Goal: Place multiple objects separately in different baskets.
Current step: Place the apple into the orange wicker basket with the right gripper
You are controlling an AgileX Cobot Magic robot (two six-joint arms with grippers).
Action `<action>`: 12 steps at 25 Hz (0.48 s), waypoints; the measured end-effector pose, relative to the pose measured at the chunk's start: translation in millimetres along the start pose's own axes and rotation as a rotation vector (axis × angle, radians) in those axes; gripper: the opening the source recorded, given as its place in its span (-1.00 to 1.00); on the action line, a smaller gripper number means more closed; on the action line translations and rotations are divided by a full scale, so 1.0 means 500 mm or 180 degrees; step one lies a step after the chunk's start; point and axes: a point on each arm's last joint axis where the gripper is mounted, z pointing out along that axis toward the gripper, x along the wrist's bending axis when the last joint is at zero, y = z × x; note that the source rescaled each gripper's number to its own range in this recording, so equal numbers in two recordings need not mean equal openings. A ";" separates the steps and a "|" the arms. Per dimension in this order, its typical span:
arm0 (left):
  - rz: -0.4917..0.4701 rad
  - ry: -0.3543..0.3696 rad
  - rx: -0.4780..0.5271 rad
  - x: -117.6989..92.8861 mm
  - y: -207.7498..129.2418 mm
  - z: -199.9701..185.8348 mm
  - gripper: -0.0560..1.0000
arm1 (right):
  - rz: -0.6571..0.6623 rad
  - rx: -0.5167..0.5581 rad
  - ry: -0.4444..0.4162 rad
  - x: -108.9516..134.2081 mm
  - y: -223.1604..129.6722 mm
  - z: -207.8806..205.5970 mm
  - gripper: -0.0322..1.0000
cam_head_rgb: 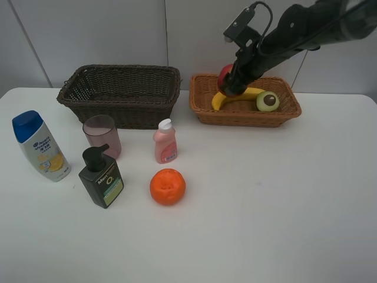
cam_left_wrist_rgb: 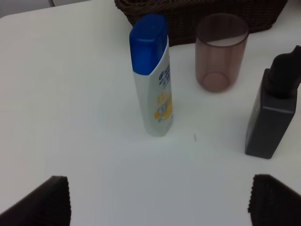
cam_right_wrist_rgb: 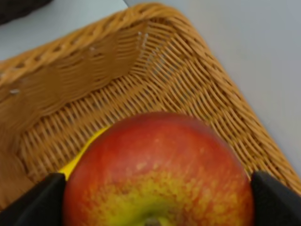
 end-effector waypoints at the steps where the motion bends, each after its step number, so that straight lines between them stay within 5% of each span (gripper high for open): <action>1: 0.0000 0.0000 0.0000 0.000 0.000 0.000 1.00 | 0.0013 0.0013 -0.0006 -0.002 -0.005 0.005 0.40; 12: 0.0000 0.0000 0.0000 0.000 0.000 0.000 1.00 | 0.0045 0.0037 -0.0037 -0.006 -0.021 0.022 0.40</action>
